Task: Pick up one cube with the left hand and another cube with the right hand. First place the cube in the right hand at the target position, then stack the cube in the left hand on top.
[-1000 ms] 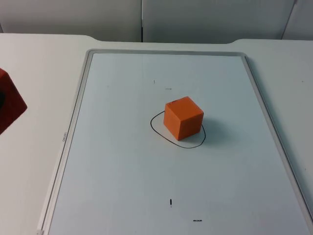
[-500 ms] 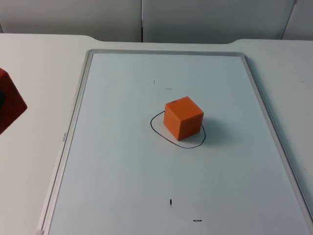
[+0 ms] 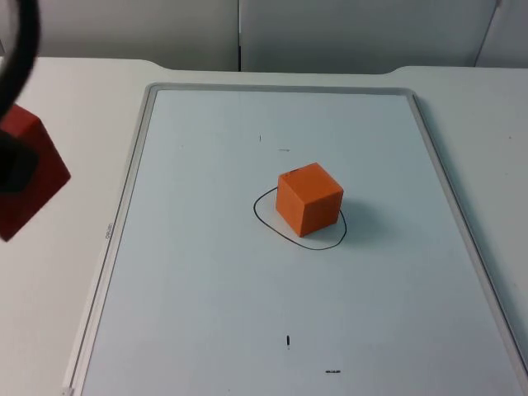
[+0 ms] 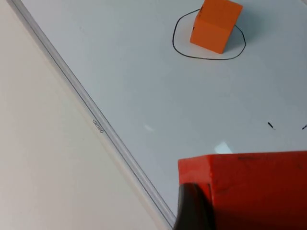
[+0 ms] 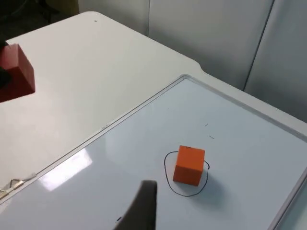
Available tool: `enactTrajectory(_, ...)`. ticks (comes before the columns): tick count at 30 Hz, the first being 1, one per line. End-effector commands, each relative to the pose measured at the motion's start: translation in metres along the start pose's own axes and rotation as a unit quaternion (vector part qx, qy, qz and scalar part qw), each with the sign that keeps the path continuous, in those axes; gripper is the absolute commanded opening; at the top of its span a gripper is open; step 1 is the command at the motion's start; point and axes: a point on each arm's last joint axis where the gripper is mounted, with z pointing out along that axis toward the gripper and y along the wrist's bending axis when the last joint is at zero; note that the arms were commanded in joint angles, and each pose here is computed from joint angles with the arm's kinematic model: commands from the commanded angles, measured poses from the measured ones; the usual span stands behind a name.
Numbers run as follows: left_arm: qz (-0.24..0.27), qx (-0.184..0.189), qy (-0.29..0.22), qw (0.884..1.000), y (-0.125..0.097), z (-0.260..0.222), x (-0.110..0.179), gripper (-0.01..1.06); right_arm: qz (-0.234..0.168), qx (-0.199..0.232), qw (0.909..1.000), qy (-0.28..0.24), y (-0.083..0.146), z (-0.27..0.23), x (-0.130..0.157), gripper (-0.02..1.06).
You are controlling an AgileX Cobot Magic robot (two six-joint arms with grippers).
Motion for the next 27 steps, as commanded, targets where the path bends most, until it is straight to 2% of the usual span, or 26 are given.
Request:
enactTrajectory(1,-0.002,0.031,-0.026,0.999,-0.005,0.013,-0.009,0.18,-0.003,0.006,0.9996,-0.027,0.001,-0.005,0.016,0.87)
enactTrajectory(7,0.008,0.062,-0.029,0.998,-0.009,0.035,-0.027,0.18,-0.017,0.019,0.9991,-0.035,0.000,-0.004,0.023,0.87)
enactTrajectory(10,0.019,0.076,-0.020,0.997,-0.011,0.052,-0.048,0.18,-0.014,0.015,0.9990,-0.040,0.001,-0.001,0.022,0.87)
enactTrajectory(11,0.026,0.079,-0.019,0.996,-0.010,0.061,-0.059,0.18,-0.013,0.012,0.9989,-0.042,0.001,-0.001,0.022,0.87)
enactTrajectory(18,0.045,0.088,-0.002,0.995,-0.010,0.101,-0.093,0.18,-0.013,0.013,0.9972,-0.073,0.001,-0.001,0.016,0.87)
enactTrajectory(22,0.061,0.101,0.014,0.993,-0.020,0.129,-0.106,0.18,-0.013,0.014,0.9958,-0.090,0.001,-0.002,0.013,0.87)
enactTrajectory(24,0.089,0.112,0.028,0.989,-0.030,0.151,-0.110,0.18,-0.011,0.014,0.9951,-0.098,0.001,-0.002,0.012,0.87)
enactTrajectory(27,0.105,0.120,0.035,0.987,-0.039,0.170,-0.117,0.18,-0.011,0.014,0.9950,-0.099,0.001,-0.002,0.011,0.87)
